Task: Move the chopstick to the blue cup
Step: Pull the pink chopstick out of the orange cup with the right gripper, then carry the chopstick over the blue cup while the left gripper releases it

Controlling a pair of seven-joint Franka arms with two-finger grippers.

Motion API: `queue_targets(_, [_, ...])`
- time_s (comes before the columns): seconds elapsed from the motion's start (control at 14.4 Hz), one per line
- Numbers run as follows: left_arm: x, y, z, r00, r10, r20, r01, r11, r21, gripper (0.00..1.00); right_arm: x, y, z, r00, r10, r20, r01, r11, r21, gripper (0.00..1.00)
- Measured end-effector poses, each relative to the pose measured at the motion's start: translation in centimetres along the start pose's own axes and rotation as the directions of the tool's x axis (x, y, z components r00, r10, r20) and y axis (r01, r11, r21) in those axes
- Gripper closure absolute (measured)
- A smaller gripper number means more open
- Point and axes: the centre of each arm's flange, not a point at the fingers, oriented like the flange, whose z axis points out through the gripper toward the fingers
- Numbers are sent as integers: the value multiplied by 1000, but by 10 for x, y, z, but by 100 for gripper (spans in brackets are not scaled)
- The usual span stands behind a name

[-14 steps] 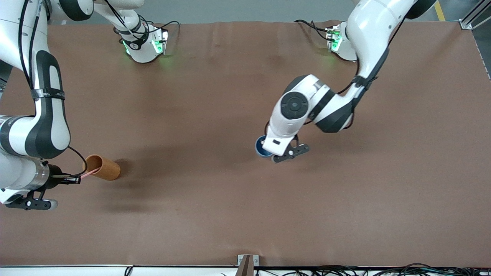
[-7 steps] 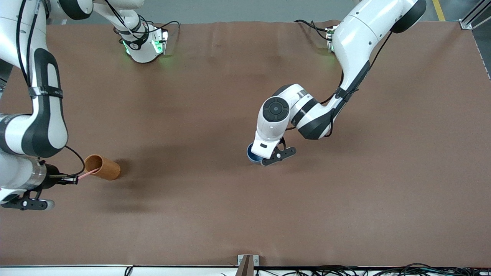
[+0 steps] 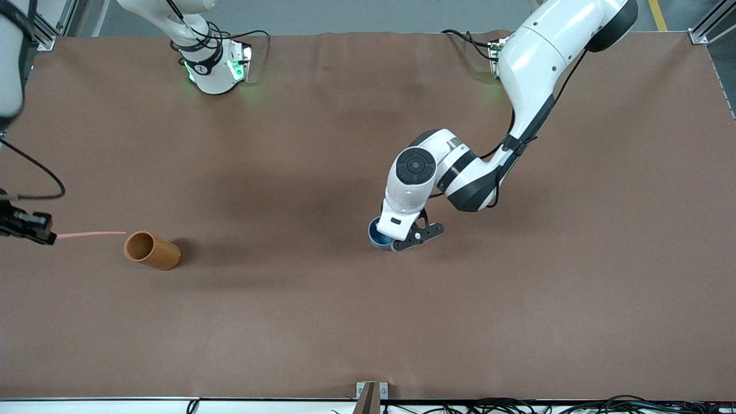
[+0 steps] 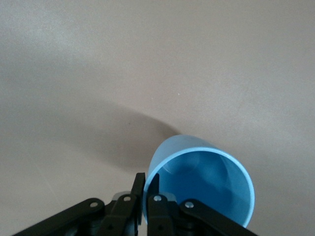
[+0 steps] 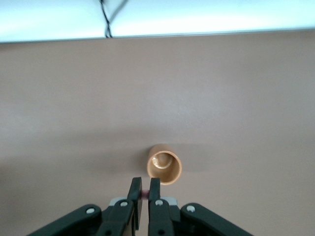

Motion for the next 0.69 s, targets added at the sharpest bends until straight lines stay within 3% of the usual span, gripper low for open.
queue_targets(0.07, [0, 0, 2, 1000, -1, 1, 1, 1000, 1, 93, -5, -13, -16, 1000, -17, -21, 17, 1000, 6, 91])
queue_targets(0.21, [0, 0, 6, 1000, -1, 4, 1, 1000, -1, 81, -13, -48, -36, 998, -43, -46, 44, 999, 21, 91])
queue_targets(0.35, [1, 0, 8, 1000, -1, 2, 1, 1000, -4, 77, -18, -95, -42, 996, -56, -64, 59, 998, 39, 91])
queue_targets(0.55, [13, -1, -16, 1000, 13, -22, -13, 1000, -10, 49, -26, -182, -47, 989, -49, -137, 61, 994, 86, 91])
queue_targets(0.69, [32, -12, -70, 998, 55, -44, -55, 998, 8, 29, -40, -241, -47, 986, -39, -161, 59, 991, 122, 91])
